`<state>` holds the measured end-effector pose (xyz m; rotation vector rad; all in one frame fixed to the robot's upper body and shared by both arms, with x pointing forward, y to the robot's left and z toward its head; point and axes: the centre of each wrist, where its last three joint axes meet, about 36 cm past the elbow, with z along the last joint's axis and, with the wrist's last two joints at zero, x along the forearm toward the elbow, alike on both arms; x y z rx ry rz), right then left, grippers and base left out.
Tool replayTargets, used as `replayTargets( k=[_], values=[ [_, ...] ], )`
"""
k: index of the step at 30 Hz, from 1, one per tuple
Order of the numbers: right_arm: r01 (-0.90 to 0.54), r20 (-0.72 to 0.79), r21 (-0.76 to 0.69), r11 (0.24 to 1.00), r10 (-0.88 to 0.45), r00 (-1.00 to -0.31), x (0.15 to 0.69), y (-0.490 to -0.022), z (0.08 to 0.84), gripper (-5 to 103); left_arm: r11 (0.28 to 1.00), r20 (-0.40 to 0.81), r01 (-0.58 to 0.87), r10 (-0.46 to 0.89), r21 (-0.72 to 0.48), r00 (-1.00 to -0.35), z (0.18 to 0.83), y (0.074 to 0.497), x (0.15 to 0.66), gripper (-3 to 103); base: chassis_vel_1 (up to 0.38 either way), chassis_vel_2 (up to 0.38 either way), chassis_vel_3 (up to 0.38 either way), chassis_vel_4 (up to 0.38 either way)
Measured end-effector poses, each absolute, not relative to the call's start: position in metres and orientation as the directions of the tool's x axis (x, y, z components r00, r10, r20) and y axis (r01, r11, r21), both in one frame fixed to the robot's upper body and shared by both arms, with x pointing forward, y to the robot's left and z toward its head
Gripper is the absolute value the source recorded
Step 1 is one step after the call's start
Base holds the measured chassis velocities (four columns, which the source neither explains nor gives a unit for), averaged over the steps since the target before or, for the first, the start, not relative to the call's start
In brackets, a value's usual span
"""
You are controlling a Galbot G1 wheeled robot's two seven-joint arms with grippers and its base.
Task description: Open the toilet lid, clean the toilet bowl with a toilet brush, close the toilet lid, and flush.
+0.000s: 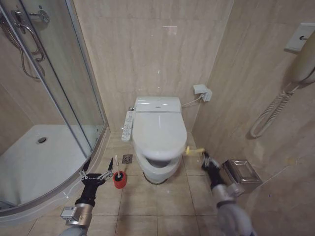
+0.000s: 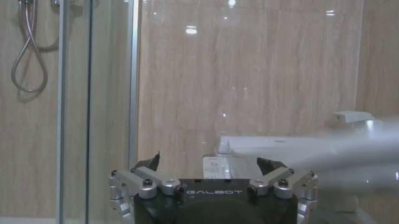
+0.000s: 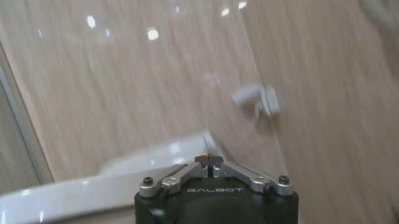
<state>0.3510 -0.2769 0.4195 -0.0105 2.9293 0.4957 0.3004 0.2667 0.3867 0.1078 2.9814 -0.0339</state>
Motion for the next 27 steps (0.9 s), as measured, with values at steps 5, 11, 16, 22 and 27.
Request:
replayTargets(
  k=[5,11,16,22,27],
  values=[
    [-0.050,-0.223,0.352,0.935,0.032,-0.974,0.361,-0.283,0.460,0,0.997,-0.158,0.074,0.070,-0.017,-0.985,0.387,0.267,0.300,100,0.000,0.000,0.000,0.000],
    [-0.113,-0.324,0.371,0.922,0.014,-0.946,0.387,-0.291,0.518,0,0.997,-0.158,0.074,0.070,-0.017,-0.985,0.387,0.267,0.300,100,0.000,0.000,0.000,0.000],
    [-0.148,-0.346,0.422,0.894,0.008,-0.938,0.403,-0.285,0.539,0,0.997,-0.158,0.074,0.070,-0.017,-0.985,0.387,0.267,0.300,100,0.000,0.000,0.000,0.000],
    [-0.164,-0.369,0.470,0.867,0.024,-0.929,0.431,-0.284,0.555,0,0.997,-0.158,0.074,0.070,-0.017,-0.985,0.387,0.267,0.300,100,0.000,0.000,0.000,0.000],
    [-0.182,-0.422,0.478,0.859,0.043,-0.906,0.465,-0.294,0.570,0,0.997,-0.158,0.074,0.070,-0.017,-0.985,0.387,0.267,0.300,100,0.000,0.000,0.000,0.000]
  ],
)
